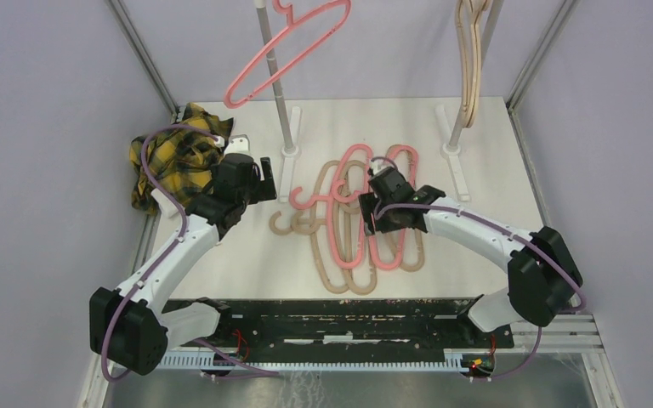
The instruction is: Organize the hangers
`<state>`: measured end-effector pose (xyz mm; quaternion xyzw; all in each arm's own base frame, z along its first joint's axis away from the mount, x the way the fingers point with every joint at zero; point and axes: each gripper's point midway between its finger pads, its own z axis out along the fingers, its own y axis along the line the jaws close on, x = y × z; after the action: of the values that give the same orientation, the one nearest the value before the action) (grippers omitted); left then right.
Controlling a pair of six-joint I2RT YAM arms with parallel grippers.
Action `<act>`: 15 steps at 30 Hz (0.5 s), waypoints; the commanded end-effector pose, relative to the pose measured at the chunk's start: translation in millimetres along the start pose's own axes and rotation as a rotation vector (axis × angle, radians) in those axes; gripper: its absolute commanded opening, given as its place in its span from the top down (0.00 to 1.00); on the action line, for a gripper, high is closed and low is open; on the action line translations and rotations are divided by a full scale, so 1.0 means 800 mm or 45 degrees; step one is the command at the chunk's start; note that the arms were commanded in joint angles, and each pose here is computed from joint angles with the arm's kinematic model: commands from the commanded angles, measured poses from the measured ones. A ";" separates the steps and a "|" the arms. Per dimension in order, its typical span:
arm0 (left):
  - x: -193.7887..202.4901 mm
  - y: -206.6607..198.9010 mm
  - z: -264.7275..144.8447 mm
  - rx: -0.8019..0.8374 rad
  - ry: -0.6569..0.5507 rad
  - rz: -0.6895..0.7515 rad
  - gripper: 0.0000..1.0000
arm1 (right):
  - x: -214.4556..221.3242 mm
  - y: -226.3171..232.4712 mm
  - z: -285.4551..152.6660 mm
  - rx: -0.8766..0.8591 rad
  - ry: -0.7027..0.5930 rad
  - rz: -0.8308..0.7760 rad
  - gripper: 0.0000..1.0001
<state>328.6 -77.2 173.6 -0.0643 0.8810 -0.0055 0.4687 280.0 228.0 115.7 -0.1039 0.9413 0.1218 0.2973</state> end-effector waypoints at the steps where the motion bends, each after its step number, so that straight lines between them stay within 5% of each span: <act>1: -0.022 -0.005 0.000 0.022 -0.047 0.039 0.01 | 0.034 -0.003 0.001 0.022 0.035 -0.058 0.27; 15: -0.020 -0.002 -0.001 0.015 -0.043 0.037 0.01 | 0.040 0.124 0.038 -0.119 0.086 -0.247 0.34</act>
<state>329.4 -77.7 166.4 -0.0620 0.8862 -0.0015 0.4591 238.1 283.6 83.2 -0.1991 0.9400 0.1116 0.2536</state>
